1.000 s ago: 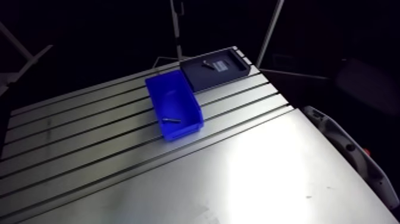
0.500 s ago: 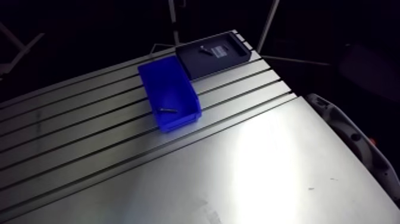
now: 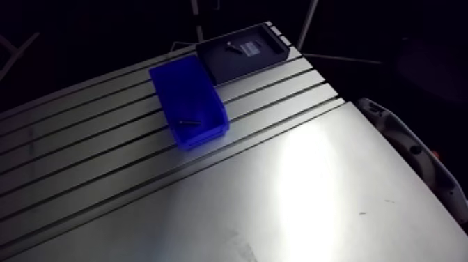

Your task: Pick up the M10 bolt from the tray and put it into the blue bin.

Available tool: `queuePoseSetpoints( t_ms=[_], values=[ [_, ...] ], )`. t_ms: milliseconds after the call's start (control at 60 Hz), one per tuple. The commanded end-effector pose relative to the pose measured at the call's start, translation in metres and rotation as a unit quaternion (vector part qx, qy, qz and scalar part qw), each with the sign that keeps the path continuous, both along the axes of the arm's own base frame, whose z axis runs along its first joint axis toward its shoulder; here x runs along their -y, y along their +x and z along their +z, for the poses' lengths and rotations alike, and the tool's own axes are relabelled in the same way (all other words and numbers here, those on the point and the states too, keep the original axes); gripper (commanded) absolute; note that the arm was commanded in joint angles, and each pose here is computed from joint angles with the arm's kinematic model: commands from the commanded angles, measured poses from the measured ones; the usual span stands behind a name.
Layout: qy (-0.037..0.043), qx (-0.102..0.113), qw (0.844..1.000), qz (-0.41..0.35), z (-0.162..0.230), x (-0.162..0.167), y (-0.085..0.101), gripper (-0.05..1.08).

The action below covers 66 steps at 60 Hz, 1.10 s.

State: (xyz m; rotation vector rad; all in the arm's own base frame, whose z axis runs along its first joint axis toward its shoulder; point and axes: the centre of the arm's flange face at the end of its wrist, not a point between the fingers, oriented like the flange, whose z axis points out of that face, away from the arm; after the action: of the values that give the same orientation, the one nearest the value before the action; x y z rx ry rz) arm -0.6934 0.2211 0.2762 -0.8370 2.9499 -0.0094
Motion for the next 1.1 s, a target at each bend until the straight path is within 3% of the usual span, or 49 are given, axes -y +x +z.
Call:
queuePoseSetpoints(
  t_ms=[17, 233, 383, 1100],
  values=[
    [-0.0047, 0.008, 1.000, -0.004, -0.009, -0.005, 0.004, 0.26],
    [-0.0097, 0.016, 1.000, -0.005, -0.024, -0.007, 0.003, 0.36],
    [-0.0078, 0.012, 1.000, -0.005, -0.030, -0.008, 0.000, 0.40],
    [-0.0036, 0.008, 1.000, -0.007, -0.058, -0.013, -0.005, 0.43]
  ],
)
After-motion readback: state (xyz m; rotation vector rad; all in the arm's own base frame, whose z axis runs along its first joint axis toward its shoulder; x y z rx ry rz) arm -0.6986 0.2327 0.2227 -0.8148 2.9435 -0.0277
